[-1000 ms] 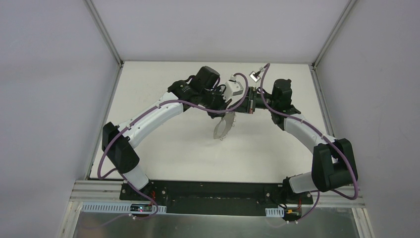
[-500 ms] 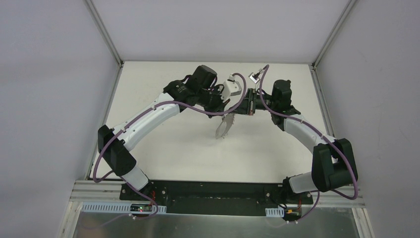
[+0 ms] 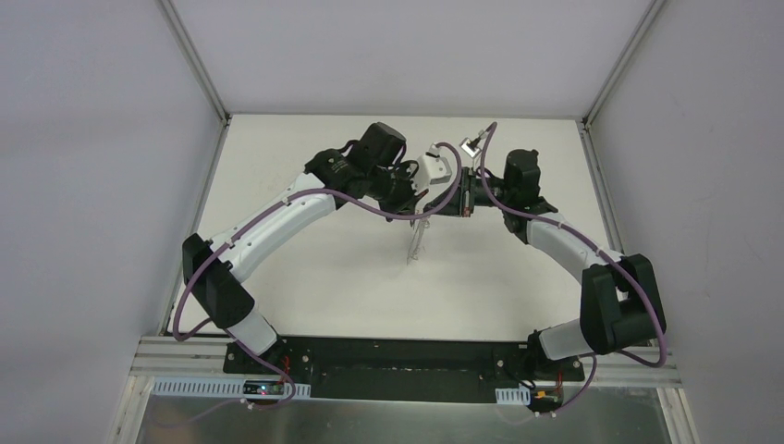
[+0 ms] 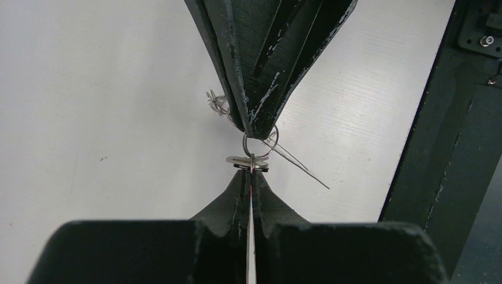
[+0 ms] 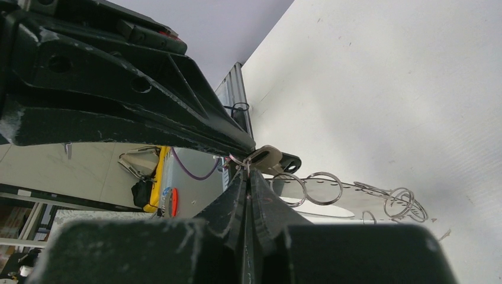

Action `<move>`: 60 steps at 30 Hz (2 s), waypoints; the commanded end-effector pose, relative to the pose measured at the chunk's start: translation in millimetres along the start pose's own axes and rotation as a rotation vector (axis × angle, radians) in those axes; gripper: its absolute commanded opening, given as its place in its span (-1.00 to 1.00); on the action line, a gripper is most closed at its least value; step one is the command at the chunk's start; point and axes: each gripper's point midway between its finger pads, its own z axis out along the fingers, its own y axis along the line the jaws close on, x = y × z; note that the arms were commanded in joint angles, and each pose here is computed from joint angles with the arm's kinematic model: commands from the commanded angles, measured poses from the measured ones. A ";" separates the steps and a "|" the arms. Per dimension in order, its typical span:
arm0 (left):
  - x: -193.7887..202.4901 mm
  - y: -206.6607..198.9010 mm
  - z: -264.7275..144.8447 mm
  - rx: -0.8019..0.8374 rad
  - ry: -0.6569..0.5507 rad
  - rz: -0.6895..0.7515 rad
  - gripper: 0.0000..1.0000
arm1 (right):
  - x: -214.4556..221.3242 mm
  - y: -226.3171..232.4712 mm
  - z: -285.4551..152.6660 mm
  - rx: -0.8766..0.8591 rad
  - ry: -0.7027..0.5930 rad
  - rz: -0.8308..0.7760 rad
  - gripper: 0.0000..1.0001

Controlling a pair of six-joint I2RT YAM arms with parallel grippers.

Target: Put the keys on the keyring

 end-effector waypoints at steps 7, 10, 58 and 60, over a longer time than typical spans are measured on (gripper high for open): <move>4.2 -0.2 -16.0 -0.015 0.030 0.014 -1.00 | -9.3 3.6 -1.3 -0.003 -0.002 -0.075 -0.41; 10.7 -1.4 -15.0 -0.015 0.048 -0.011 -1.00 | -11.2 0.8 -4.1 0.009 -0.009 -0.073 -0.26; 88.3 46.0 92.2 0.327 0.216 -1.023 -1.00 | -61.7 -48.4 -91.4 0.300 -0.289 -0.084 -0.09; 100.6 43.7 92.2 0.328 0.249 -1.036 -1.00 | -61.4 -50.8 -91.6 0.303 -0.289 -0.079 -0.09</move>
